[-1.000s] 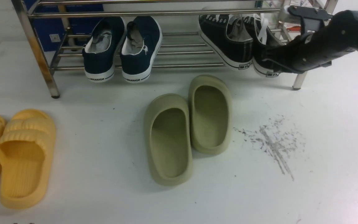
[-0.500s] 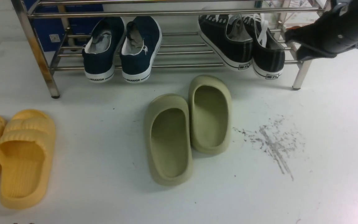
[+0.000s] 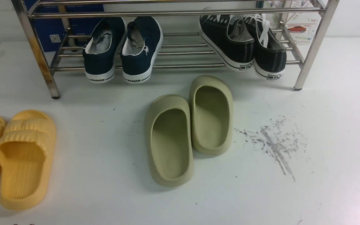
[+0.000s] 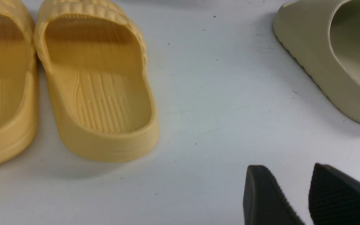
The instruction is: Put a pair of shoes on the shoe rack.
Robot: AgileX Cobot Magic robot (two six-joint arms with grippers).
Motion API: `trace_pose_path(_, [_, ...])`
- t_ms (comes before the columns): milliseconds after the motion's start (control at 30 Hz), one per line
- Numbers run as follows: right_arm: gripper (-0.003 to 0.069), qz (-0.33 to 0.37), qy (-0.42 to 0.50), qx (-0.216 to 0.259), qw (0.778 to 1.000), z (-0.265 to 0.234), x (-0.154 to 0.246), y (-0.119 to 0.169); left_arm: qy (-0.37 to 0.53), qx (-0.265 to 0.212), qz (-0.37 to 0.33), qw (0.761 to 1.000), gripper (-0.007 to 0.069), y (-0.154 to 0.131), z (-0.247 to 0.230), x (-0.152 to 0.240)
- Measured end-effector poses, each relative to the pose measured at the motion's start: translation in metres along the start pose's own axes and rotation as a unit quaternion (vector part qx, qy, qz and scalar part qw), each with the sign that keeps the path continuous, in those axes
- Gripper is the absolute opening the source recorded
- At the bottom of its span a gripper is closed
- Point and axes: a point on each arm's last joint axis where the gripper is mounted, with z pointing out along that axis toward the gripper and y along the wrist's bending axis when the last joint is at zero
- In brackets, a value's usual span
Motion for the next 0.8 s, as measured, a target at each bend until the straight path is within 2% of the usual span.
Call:
trace_pose_path(233, [0.0018, 0.000, 0.008, 0.002, 1.000, -0.012, 0.039, -0.006, 0.000, 0.000, 0.000, 1.000, 0.0239, 0.000, 0.000, 0.000])
trace_pose_path(600, [0.0028, -0.008, 0.044, 0.004, 0.999, -0.016, 0.051, -0.006, 0.000, 0.000, 0.000, 1.000, 0.0239, 0.000, 0.000, 0.000])
trace_pose_path(700, [0.0031, -0.006, 0.014, 0.002, 1.000, -0.033, 0.054, -0.007, 0.000, 0.000, 0.000, 1.000, 0.0239, 0.000, 0.000, 0.000])
trace_pose_path(800, [0.0036, -0.035, -0.070, 0.022, 0.997, -0.057, 0.056, -0.014, 0.000, 0.000, 0.000, 1.000, 0.0239, 0.000, 0.000, 0.000])
